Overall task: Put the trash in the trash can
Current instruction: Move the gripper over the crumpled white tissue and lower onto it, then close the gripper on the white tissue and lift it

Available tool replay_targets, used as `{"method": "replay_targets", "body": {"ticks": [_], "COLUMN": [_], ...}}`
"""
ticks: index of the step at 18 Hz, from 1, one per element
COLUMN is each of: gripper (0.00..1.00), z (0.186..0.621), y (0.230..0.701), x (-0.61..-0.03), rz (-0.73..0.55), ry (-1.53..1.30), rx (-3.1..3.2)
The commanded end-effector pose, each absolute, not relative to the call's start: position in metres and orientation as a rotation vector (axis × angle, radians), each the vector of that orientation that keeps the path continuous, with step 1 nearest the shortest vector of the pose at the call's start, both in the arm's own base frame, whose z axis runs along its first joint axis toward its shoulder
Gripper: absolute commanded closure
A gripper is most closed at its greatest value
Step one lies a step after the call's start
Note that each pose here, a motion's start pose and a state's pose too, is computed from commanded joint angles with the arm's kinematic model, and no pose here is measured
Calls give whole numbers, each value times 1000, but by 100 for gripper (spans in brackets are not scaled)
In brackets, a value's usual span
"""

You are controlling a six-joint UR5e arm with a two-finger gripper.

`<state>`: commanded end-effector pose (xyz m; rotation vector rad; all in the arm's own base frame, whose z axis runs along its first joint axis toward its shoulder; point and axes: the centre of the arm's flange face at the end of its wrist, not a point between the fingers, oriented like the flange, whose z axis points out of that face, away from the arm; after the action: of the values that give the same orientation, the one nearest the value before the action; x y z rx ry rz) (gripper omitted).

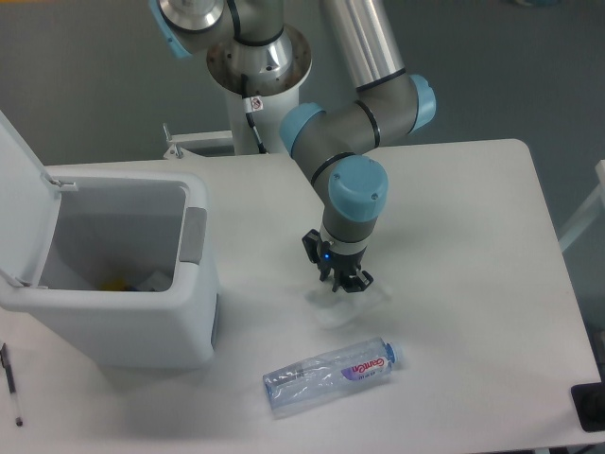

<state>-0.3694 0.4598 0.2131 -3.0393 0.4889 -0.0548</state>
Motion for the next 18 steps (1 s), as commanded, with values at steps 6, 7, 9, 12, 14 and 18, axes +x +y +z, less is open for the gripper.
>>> {"method": "replay_targets", "body": {"ticks": [6, 7, 9, 12, 14, 18], "gripper": [100, 100, 100, 100, 100, 100], "z": [225, 226, 235, 254, 260, 279], "y": [459, 459, 462, 453, 449, 459], "x": [-377, -378, -385, -400, -405, -411], "rz": [-24, -22, 0, 39, 36, 53], "ry": [474, 472, 462, 423, 406, 352], "rx": [-3030, -3029, -3021, -3011, -3008, -2965]}}
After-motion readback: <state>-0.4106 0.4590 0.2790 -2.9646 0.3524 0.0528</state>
